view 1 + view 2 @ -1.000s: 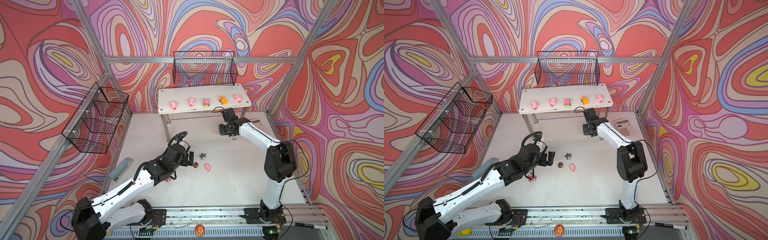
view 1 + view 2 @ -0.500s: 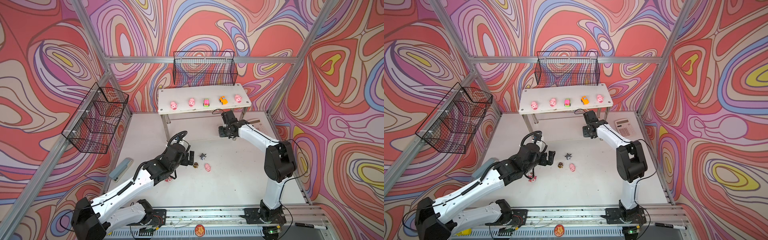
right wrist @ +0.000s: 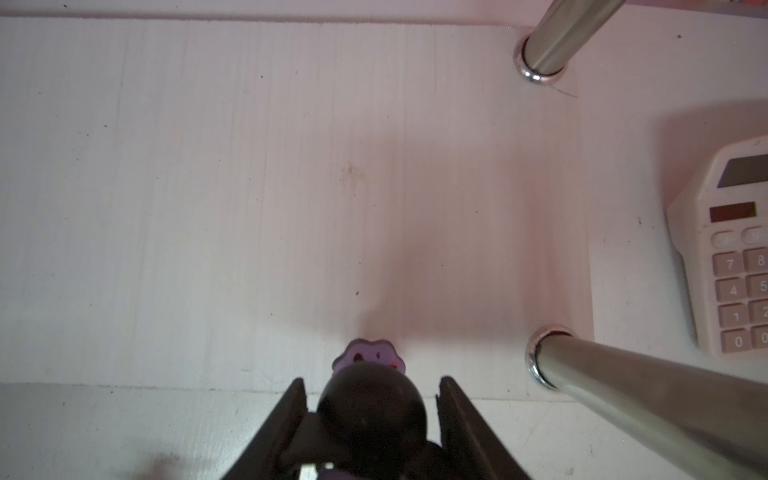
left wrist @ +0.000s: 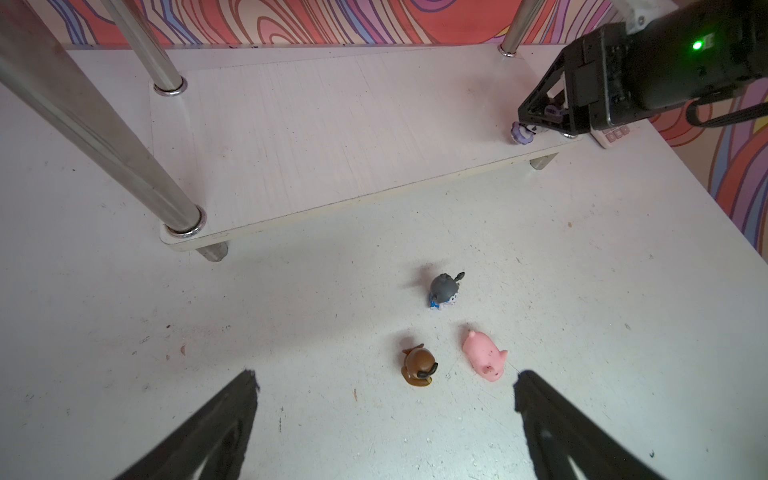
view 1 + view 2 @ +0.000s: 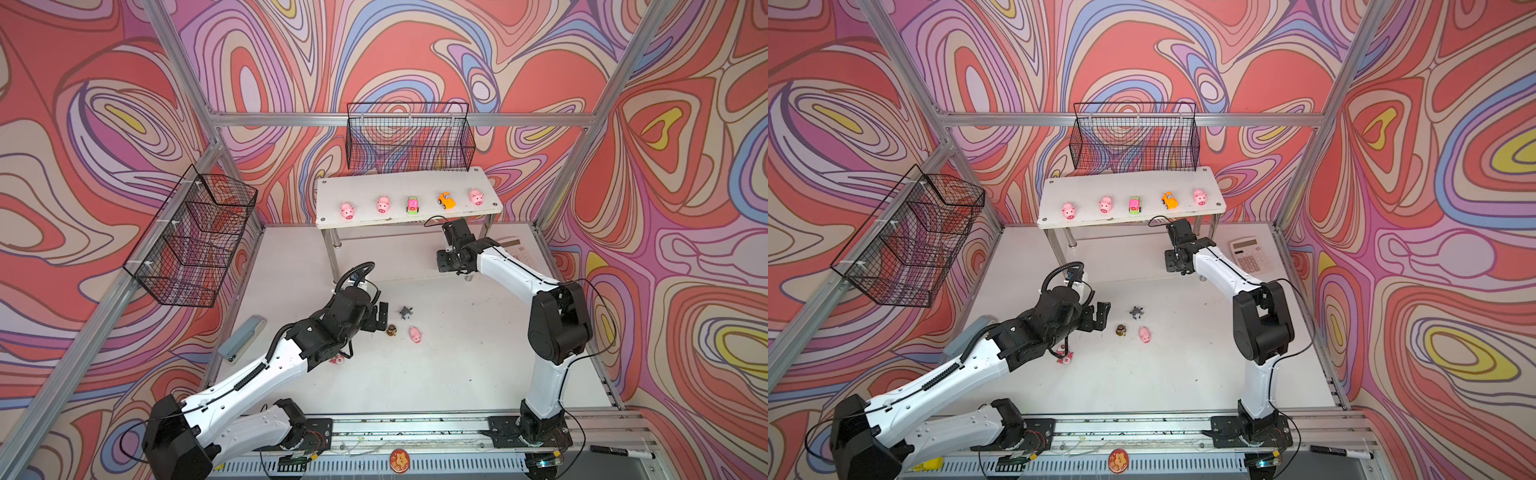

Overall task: Organize plastic toys on shelves
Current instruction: Place the plastic toy on the shelf.

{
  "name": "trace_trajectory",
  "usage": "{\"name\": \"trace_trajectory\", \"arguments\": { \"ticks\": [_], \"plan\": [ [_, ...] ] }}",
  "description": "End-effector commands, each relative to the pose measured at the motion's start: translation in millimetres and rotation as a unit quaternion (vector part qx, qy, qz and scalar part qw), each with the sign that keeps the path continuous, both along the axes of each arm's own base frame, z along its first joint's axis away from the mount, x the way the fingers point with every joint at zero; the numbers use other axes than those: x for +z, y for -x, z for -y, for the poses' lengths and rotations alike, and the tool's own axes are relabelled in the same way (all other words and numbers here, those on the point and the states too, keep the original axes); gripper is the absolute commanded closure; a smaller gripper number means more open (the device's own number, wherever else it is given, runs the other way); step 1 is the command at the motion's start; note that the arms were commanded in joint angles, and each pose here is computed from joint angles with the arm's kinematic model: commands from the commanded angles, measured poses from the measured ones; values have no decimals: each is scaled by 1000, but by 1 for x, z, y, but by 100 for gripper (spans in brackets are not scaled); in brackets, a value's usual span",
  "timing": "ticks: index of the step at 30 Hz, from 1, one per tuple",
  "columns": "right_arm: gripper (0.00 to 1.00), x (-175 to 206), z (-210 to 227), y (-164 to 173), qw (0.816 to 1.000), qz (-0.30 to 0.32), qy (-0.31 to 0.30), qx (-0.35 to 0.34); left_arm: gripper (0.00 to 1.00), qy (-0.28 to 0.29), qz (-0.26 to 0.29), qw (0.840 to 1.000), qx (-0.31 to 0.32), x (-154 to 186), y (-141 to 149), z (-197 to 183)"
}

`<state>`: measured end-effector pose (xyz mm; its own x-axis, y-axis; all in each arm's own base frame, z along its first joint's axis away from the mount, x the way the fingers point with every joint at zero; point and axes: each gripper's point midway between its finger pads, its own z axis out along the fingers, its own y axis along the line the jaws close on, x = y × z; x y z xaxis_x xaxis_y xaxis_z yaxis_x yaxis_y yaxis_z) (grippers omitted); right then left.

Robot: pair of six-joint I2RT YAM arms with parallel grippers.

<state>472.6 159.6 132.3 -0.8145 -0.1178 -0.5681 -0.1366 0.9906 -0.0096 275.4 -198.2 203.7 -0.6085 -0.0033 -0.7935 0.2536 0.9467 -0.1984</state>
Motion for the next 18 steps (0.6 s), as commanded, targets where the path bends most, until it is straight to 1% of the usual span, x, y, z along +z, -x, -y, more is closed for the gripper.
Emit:
{"name": "trace_trajectory", "arguments": {
  "ticks": [1, 14, 18],
  "plan": [
    [48, 1, 1, -8, 1000, 2, 5, -3, 0, 3, 8, 1000, 0, 13, 2, -1],
    [48, -6, 1, -10, 1000, -5, 13, -2, 0, 2, 9, 1000, 0, 13, 2, -1],
    [46, -7, 1, -11, 1000, -7, 13, -2, 0, 3, 9, 1000, -2, 14, 3, -1]
  ]
}}
